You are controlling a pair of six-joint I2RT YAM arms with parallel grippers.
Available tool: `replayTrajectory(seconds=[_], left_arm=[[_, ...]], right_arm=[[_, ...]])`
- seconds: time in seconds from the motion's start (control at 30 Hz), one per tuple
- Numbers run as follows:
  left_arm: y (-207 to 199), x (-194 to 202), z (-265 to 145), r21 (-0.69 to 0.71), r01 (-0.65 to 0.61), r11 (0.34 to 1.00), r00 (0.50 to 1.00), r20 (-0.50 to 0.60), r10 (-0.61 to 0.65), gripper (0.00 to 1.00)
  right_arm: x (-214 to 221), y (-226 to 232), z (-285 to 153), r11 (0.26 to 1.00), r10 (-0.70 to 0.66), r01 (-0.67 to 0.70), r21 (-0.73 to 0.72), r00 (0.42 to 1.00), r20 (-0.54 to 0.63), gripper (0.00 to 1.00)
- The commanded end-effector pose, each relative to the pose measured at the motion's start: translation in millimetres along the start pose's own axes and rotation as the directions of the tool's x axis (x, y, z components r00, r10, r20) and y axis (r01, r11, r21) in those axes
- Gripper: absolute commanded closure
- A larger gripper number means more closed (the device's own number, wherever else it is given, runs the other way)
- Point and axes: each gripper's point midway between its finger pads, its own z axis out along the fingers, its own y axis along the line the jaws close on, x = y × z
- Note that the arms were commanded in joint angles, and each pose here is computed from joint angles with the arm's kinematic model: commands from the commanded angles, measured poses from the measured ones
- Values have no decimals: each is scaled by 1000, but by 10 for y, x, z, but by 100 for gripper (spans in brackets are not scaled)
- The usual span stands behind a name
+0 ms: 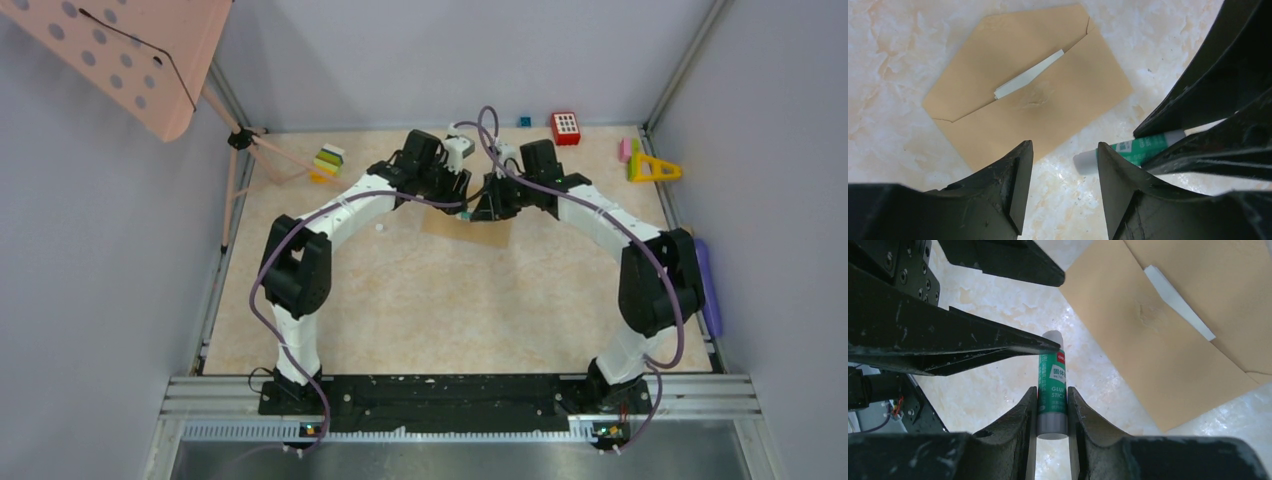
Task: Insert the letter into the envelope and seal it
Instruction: Adjust the solid glue, then paint the envelope at the center of the board.
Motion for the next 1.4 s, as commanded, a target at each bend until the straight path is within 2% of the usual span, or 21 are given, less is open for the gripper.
replayTrajectory(seconds=[0.0,0.23,0.37,0.47,0.6,0.73,1.0,1.23,1.37], left_arm=[[-48,108,-18,15,6,1000,1000,-24,-5,45],[-81,92,-7,33,16,999,1000,-19,-15,45],[115,2,-96,-24,30,999,999,12,-29,44],[325,-13,-213,-40,55,998,998,41,-54,43],[487,174,-197,-83,75,994,997,34,-72,44],[542,404,-56,-107,148,983,989,5,-148,50],[638,606,132,-143,224,964,972,-32,-231,68],[684,677,273,-156,287,945,953,-52,-298,89],[710,729,328,-169,310,935,944,-62,-325,89]], right_arm=[[-523,-32,-326,998,-34,25,51,980,195,100],[-576,-142,-367,995,-31,9,104,976,217,100],[-554,-317,-368,981,-51,15,193,982,183,100],[-500,-529,-364,957,-39,6,291,994,107,100],[-384,-668,-249,941,41,-27,339,999,-35,100],[-406,-673,-116,927,32,17,375,992,-125,100],[-488,-569,222,930,2,68,360,982,-191,100],[-341,-537,482,931,10,74,358,974,-226,100],[-343,-596,580,920,9,77,385,977,-215,100]])
